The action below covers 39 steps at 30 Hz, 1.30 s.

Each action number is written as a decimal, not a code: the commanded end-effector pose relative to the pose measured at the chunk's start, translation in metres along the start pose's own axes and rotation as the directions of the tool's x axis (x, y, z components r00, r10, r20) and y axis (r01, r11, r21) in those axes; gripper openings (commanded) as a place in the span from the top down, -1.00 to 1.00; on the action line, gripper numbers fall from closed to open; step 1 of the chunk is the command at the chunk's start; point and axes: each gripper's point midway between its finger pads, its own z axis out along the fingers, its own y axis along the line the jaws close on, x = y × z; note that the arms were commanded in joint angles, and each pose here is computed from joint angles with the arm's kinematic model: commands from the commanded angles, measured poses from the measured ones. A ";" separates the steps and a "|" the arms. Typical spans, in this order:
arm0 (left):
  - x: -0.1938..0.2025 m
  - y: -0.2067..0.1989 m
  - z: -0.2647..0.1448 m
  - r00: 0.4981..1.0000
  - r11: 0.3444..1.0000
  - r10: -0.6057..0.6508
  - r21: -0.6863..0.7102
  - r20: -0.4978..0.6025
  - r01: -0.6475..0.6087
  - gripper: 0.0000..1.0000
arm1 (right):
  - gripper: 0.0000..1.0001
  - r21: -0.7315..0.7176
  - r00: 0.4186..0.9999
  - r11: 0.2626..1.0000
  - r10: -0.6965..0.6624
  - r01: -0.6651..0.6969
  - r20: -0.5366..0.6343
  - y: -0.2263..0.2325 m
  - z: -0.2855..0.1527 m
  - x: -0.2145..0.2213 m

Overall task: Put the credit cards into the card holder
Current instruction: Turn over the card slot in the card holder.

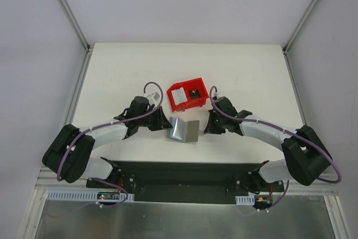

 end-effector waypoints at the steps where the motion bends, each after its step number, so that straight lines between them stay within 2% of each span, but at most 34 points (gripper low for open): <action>1: -0.006 -0.010 0.001 1.000 0.998 0.000 0.060 0.012 -0.001 0.56 | 0.99 -0.016 1.000 1.000 -0.009 0.009 0.014 0.008 -0.006 -0.010; 9: -0.010 -0.014 -0.001 1.000 0.997 -0.002 0.078 0.025 0.000 0.59 | 0.99 -0.011 1.000 1.000 -0.010 0.010 0.006 0.007 -0.005 -0.009; 12: -0.011 -0.016 -0.002 0.999 0.996 0.004 0.092 0.036 -0.008 0.50 | 0.99 -0.007 1.000 1.000 -0.013 0.013 0.001 0.007 -0.005 -0.009; 19: -0.012 -0.017 -0.003 0.999 0.995 0.003 0.102 0.036 -0.007 0.72 | 0.99 -0.009 1.000 1.000 -0.017 0.017 -0.008 0.009 -0.004 -0.009; 23: -0.014 -0.021 -0.005 0.999 0.993 0.005 0.116 0.048 -0.010 0.58 | 0.99 -0.008 1.000 1.000 -0.018 0.018 -0.010 0.008 -0.003 -0.009; 28: -0.016 -0.023 -0.007 0.998 0.992 0.008 0.127 0.055 -0.015 0.56 | 0.99 -0.007 1.000 1.000 -0.020 0.019 -0.012 0.008 -0.003 -0.009; 39: -0.017 -0.025 -0.008 0.999 0.991 0.010 0.135 0.051 -0.017 0.74 | 0.99 -0.009 1.000 1.000 -0.023 0.022 -0.016 0.010 -0.003 -0.010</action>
